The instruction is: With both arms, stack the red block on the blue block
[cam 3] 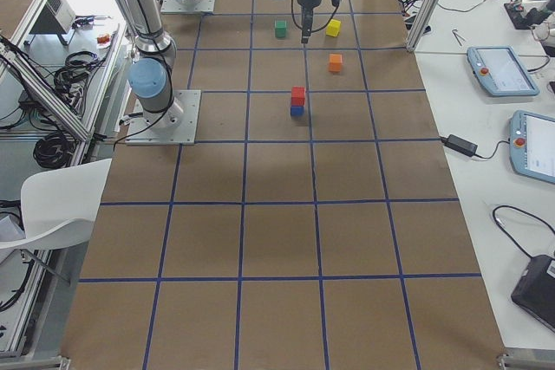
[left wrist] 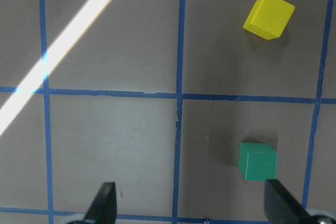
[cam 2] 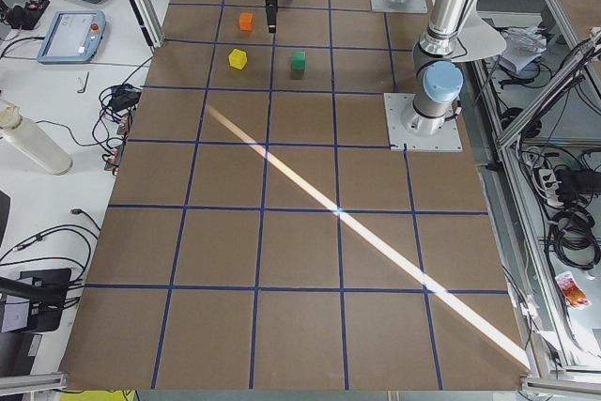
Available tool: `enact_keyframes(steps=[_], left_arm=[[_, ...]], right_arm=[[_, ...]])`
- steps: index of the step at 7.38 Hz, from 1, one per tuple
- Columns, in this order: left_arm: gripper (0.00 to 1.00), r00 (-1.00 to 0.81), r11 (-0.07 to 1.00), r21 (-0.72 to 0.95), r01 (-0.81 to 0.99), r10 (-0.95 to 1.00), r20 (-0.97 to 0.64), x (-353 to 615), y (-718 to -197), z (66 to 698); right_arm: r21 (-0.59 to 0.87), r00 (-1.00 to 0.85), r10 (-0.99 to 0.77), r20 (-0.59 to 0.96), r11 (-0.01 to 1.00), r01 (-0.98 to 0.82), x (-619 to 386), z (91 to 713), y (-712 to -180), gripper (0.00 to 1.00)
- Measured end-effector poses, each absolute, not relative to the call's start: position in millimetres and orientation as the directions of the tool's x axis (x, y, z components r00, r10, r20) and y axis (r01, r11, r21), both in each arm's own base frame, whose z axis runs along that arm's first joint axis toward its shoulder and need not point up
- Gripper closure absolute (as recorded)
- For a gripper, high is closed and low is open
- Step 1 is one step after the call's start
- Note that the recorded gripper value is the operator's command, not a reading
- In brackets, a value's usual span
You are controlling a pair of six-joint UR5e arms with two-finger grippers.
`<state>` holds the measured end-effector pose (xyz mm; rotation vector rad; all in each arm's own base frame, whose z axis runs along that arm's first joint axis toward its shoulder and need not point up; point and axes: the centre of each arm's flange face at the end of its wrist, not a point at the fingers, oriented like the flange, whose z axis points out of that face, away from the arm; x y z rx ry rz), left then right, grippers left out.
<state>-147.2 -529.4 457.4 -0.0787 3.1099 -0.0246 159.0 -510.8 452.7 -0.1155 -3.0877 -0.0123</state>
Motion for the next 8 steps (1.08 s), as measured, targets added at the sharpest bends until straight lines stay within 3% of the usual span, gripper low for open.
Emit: enact_keyframes(steps=[8], left_arm=[[0.0,-0.998,0.998,-0.033,-0.052,-0.053,-0.022,-148,-522,467]], right_arm=[[-0.015,-0.988,0.155,-0.019,0.988,0.156,135,474,-529,0.0]])
